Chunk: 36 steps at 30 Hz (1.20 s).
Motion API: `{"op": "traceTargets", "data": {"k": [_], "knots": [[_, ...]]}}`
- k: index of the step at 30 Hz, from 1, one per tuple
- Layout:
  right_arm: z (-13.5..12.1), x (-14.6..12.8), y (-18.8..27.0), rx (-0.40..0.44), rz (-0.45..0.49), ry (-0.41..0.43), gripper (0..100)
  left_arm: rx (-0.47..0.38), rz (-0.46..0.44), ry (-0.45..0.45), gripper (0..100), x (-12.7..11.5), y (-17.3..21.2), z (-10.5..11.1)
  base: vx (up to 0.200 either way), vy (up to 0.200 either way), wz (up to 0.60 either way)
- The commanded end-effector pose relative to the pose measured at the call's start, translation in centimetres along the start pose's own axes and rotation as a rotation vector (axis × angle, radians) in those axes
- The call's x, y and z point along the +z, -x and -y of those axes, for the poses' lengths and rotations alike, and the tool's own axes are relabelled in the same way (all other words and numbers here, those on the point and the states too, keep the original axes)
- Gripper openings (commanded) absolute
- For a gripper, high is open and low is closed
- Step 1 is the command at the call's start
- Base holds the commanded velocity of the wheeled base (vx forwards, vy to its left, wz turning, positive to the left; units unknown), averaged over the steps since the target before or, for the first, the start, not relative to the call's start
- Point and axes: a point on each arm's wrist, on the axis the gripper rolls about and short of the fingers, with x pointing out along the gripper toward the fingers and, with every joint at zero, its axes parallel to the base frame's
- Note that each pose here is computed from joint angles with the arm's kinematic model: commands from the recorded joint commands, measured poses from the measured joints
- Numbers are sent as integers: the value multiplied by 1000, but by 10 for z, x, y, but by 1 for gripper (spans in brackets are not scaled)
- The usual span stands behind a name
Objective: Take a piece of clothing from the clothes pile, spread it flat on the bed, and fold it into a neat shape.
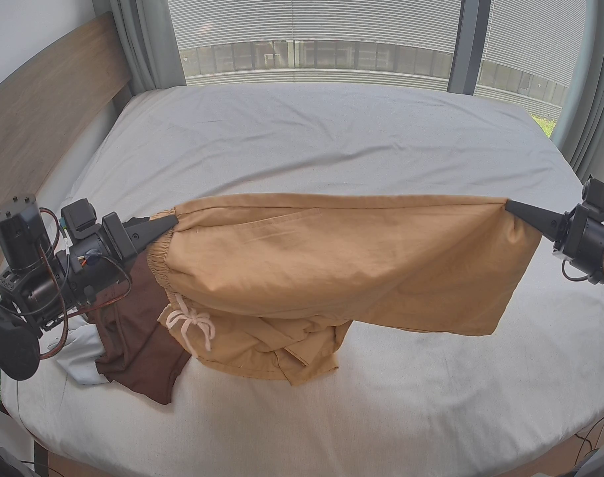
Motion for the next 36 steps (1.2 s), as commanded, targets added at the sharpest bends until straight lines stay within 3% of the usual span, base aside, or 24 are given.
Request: {"op": "traceTargets", "data": {"k": [1, 9, 17, 36], "knots": [[-7, 4, 5, 13, 22, 30, 0, 26, -16, 16, 0, -6, -7, -11, 0, 0, 0], [13, -9, -9, -16, -41, -22, 0, -18, 42, -16, 0, 4, 5, 3, 0, 0, 0], [38, -18, -29, -37, -67, -31, 0, -4, 77, -24, 0, 9, -3, 4, 0, 0, 0], [96, -12, -95, -26, -24, -57, 0, 48, 108, -13, 0, 20, -81, -50, 0, 0, 0]]}}
